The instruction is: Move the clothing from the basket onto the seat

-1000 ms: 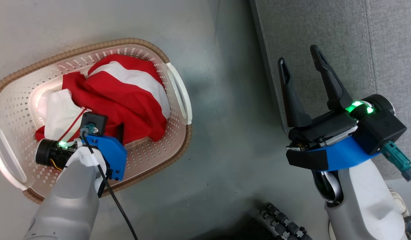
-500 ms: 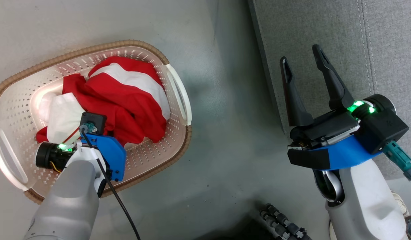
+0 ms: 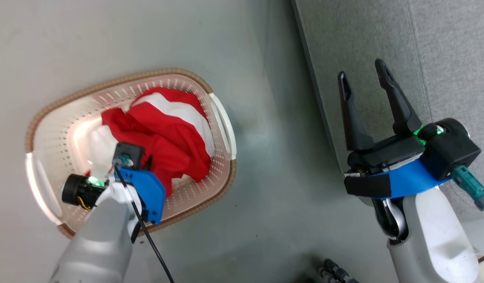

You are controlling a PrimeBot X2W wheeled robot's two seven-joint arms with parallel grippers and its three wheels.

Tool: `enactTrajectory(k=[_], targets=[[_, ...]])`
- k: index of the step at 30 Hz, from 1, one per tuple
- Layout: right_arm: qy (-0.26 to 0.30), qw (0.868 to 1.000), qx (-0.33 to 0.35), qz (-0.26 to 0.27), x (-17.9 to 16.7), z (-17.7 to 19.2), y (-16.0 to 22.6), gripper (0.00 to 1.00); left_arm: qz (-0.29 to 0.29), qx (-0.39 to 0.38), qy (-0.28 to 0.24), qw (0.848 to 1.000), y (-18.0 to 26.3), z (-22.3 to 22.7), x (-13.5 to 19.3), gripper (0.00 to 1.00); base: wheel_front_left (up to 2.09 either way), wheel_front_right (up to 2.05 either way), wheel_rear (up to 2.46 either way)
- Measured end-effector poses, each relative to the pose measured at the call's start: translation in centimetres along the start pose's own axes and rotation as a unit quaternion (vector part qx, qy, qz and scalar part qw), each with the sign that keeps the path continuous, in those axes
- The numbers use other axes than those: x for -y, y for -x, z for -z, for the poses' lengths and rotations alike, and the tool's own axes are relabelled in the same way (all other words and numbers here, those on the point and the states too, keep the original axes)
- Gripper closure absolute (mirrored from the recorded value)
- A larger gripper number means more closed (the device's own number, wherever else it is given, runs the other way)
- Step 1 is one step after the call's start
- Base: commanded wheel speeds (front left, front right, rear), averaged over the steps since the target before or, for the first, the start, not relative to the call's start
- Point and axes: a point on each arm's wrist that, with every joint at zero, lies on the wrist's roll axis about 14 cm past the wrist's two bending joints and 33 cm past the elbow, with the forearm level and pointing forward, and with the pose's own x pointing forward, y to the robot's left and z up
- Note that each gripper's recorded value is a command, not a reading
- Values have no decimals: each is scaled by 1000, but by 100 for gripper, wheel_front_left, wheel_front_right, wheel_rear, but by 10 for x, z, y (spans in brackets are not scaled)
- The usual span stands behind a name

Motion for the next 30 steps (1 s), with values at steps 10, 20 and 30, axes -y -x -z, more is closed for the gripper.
enactTrajectory(k=[10, 20, 30], targets=[[4, 1000, 2, -14, -17, -20, 34, 0, -21, 82, -36, 996, 67, -29, 15, 100, 0, 0, 0], [0, 998, 32, -48, -47, -62, 76, 0, -21, 213, -62, 975, 148, -84, 53, 100, 0, 0, 0], [-6, 994, 72, -80, -72, -95, 113, 0, 6, 337, -119, 934, 227, -141, 108, 100, 0, 0, 0]])
